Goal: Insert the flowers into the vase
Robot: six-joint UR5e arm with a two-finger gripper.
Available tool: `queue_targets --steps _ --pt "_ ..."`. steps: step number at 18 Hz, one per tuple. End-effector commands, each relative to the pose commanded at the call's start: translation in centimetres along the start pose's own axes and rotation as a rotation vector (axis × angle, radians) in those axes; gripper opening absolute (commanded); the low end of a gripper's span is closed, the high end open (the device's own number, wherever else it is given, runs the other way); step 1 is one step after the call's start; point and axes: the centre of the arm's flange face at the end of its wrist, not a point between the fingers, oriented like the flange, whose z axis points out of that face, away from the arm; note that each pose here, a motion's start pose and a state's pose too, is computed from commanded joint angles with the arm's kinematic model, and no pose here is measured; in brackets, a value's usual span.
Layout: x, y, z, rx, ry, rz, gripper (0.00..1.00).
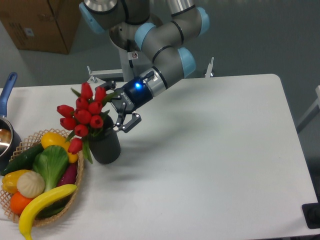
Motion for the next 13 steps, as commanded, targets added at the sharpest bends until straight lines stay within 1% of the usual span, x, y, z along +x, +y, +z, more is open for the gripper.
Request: queue_targets --steps 1,4,5,6,7,9,11,13 --pt "-0.2 -0.3 -0.8 0.002 -0.019 0.007 1.0" --pt "-1.7 -1.3 -5.0 0.001 -0.115 0.027 1.0" --pt "-2.2 -1.7 -6.8 -0.019 -0.158 0.039 1.0" --pt "-2.7 -1.9 -8.2 -0.048 -0.189 0.047 1.0" --pt "-3.9 -2.6 -9.9 -0.116 -0.228 0.072 1.0" --pt "-5.7 -3.4 -12.6 -0.194 -0.285 0.077 1.0" --pt "-7.3 -4.4 -15.5 -0.229 -0.344 0.072 1.0" --pt "-8.8 -5.6 -18.2 -0.266 -0.399 0.091 1.0"
